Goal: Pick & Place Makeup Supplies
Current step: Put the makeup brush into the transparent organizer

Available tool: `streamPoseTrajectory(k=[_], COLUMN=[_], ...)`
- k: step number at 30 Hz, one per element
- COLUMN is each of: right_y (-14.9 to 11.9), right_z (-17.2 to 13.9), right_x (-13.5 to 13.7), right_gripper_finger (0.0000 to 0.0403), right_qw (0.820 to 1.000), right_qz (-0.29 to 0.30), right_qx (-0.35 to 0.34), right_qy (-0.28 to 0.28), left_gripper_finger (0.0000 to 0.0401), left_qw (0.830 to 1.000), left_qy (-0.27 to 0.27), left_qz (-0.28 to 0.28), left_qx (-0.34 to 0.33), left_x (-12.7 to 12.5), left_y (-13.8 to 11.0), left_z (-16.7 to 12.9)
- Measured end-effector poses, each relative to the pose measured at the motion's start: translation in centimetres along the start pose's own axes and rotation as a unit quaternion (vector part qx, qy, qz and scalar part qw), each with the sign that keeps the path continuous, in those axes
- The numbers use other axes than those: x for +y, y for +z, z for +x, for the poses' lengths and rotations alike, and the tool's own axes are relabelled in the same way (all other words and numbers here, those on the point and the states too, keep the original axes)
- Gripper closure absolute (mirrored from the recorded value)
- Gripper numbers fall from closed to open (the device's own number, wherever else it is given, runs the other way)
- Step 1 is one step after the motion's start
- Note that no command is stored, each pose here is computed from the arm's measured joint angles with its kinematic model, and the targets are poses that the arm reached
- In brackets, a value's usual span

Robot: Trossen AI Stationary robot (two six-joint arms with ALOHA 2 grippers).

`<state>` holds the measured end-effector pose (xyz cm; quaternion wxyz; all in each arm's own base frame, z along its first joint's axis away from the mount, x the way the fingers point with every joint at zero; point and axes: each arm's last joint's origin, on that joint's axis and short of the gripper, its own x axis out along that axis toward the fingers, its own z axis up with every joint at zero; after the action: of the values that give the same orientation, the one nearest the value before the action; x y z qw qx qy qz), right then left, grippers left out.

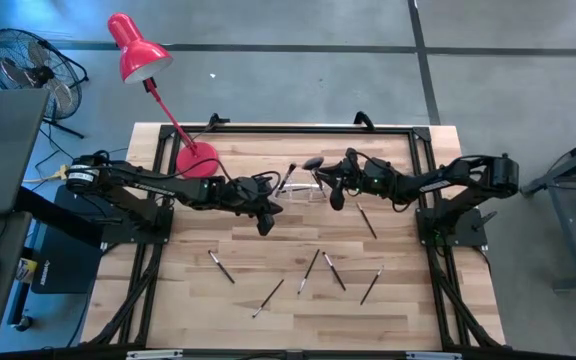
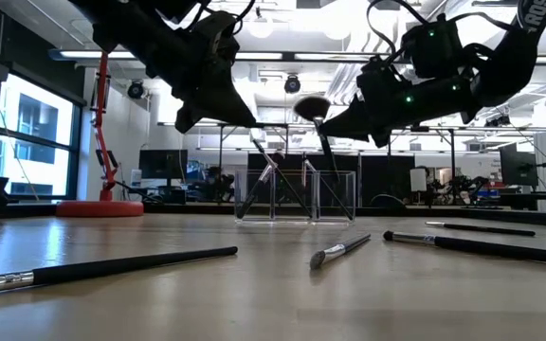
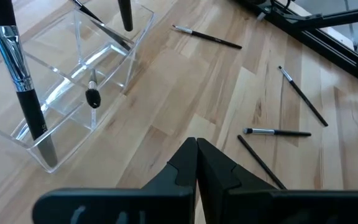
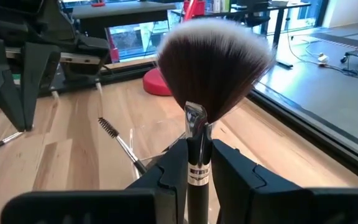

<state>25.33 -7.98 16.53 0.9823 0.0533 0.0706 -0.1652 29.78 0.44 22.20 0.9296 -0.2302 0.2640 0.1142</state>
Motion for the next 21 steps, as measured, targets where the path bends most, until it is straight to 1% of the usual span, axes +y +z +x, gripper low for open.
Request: streamPoseTrajectory(k=[5, 21], right_y=[-0.09, -0.17], right_z=[0.00, -0.01], right_x=[-0.09, -0.10], right_gripper_finger=[0.0337, 0.0336], right_qw=[1.000, 1.000], right_qz=[0.001, 0.001], right_qx=[0.004, 0.008], right_qy=[-0.015, -0.017], left_gripper_finger=[0.0401, 0.0401], left_qw=[1.000, 1.000], left_qy=[0.000, 0.002], left_qz=[0.000, 0.001], left_qx=[0.000, -0.001], left_x=[0.00, 0.02], left_y=[-0.01, 0.00], left_z=[0.00, 0.00])
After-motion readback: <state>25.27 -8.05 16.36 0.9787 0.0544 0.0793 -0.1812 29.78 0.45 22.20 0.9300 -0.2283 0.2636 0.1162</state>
